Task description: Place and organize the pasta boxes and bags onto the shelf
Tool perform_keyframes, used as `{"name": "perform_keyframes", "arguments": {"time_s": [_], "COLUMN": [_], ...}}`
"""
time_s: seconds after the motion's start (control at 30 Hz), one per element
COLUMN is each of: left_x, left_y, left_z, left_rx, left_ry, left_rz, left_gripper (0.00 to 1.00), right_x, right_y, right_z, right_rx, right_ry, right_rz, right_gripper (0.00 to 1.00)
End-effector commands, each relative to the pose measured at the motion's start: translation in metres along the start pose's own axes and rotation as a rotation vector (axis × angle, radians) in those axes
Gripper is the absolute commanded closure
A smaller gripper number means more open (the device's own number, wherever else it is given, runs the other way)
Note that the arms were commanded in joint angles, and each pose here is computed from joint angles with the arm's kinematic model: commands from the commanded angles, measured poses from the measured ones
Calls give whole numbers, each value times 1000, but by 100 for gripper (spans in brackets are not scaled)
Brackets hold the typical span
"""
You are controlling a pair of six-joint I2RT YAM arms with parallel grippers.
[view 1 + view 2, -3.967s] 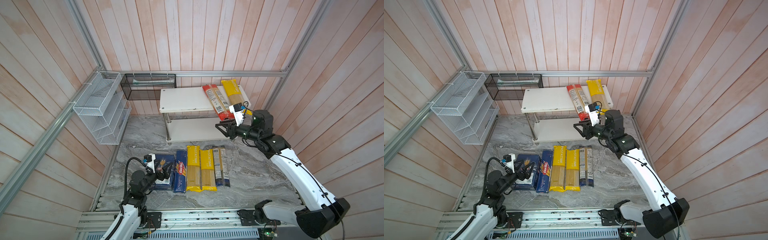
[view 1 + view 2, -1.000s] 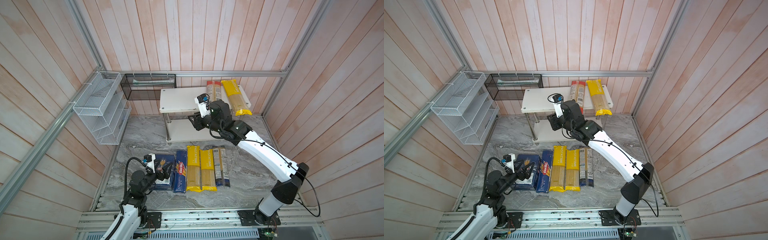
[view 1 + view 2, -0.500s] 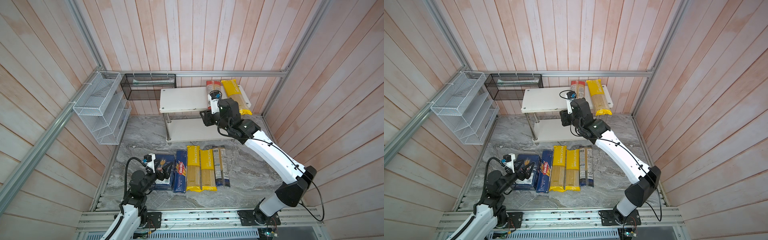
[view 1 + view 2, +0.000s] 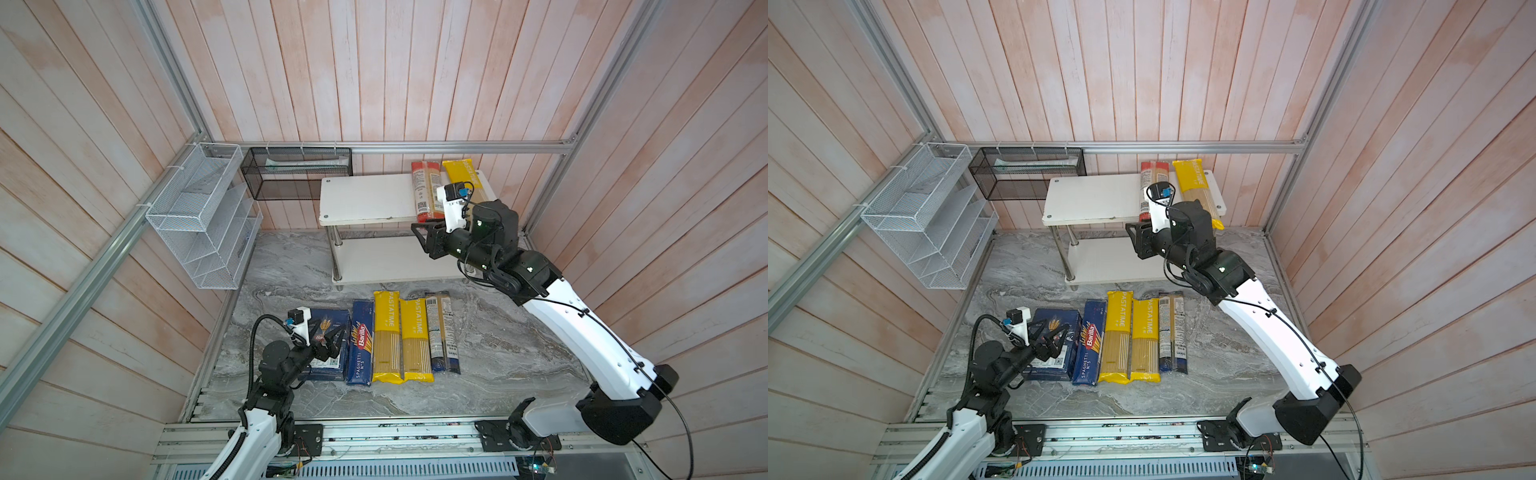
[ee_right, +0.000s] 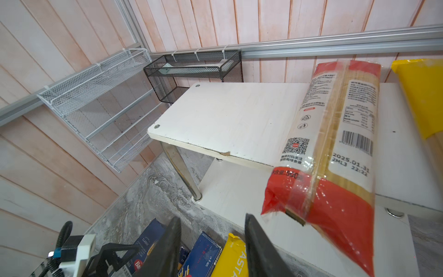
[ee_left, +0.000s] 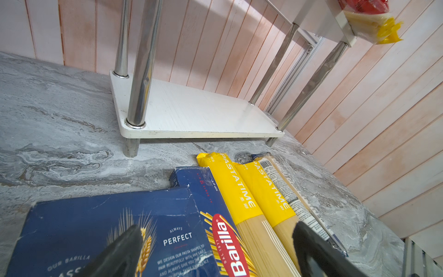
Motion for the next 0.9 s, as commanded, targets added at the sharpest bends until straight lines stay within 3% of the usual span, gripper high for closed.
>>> {"name": "perform_keyframes", "arguments": {"time_s": [0.0, 0.33, 0.53, 0.67, 0.87], "left_x": [-2, 0, -1, -1, -1], "left_y": [-1, -2, -2, -1, -2], "left_z": [1, 3, 3, 2, 2], "left_rx": [-15, -12, -13, -9, -14], "left_ry": [-7, -21, -23, -18, -21], "left_rz": [-4, -6, -7, -3, -2], "left_gripper": [0, 0, 0, 0, 0], "right_x": [-12, -73, -125, -163, -198], "right_y": [6, -10, -46, -77, -99], "right_z": [12, 51, 59, 58, 60], "right_rx": [34, -34, -198, -385, -448], "right_ry": [47, 139, 258, 345, 321], "right_rz": [7, -69, -115, -164, -273], "right_gripper": [56, 56, 55, 47, 34]}}
Point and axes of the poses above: each gripper's point midway between its finger pads, its own z axis back along the fingers, its own y axis along the line the jaws close on, x = y × z, the point moved 7 cm from there along z, back along the fingers, and after that the axes turned 11 degrees about -z, right-handed, at the moved point
